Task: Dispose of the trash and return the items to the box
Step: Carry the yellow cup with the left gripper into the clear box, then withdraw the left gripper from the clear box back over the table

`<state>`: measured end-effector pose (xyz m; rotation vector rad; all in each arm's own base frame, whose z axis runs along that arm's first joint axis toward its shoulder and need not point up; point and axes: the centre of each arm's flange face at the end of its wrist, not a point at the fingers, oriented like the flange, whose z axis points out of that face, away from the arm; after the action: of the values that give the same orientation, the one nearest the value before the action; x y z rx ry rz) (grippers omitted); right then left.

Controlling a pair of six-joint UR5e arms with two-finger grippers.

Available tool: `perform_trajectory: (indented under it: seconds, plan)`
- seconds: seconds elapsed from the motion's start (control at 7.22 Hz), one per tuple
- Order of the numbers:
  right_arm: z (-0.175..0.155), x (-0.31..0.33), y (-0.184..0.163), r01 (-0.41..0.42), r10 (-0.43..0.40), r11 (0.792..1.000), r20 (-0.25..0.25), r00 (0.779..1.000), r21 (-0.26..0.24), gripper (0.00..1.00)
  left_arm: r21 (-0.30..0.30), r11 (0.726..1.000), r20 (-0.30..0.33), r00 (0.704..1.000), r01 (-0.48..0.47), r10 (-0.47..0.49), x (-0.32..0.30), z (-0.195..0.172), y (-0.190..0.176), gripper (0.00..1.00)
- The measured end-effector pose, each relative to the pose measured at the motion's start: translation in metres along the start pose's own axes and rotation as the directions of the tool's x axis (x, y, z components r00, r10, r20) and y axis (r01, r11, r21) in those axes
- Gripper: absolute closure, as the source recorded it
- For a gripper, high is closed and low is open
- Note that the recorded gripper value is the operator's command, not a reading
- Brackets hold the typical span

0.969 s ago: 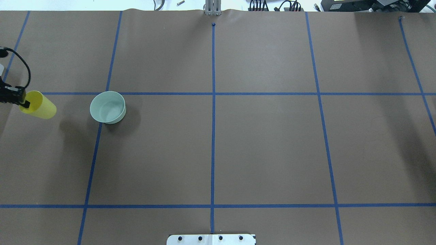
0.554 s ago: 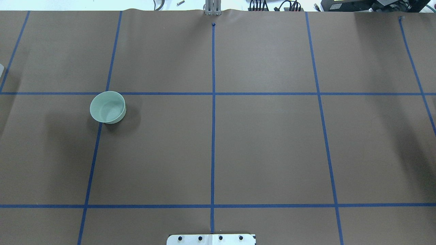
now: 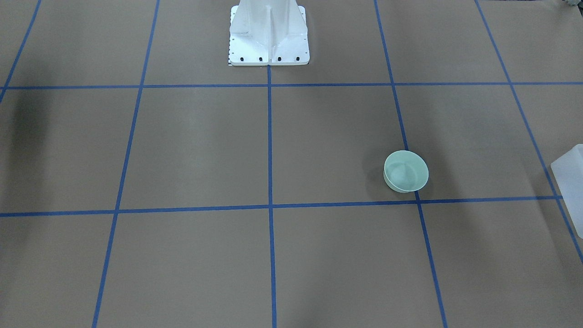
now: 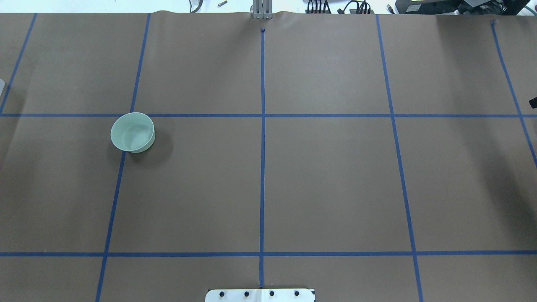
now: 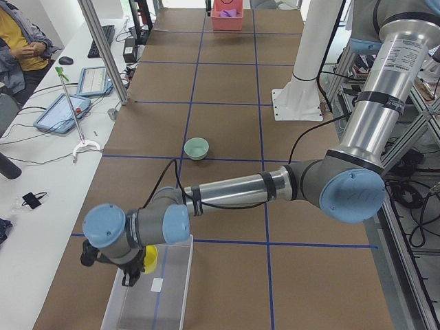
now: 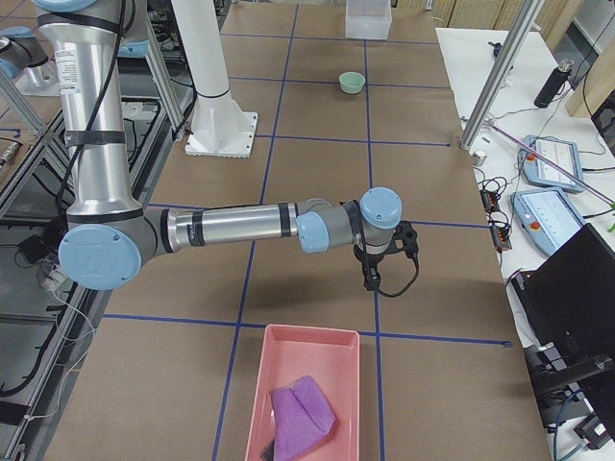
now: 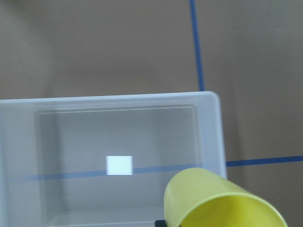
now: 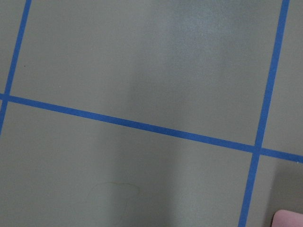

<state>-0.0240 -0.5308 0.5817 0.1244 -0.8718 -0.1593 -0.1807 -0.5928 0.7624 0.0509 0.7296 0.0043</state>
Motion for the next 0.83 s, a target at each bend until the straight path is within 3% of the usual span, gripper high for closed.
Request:
perform_trajectory:
  seconds: [0.28,0.83]
  plan:
    - [0.002,0.001,0.001,-0.005,0.005,1.0,0.0,1.0,-0.004,0.0,0.001,0.995,0.022,0.994,0.104,-0.104,-0.044,0.055,0.042,1.0]
    - [0.005,0.003,0.002,-0.014,0.014,1.0,0.001,1.0,-0.01,0.0,-0.017,0.985,0.026,0.985,0.169,-0.168,-0.048,0.086,0.055,1.0]
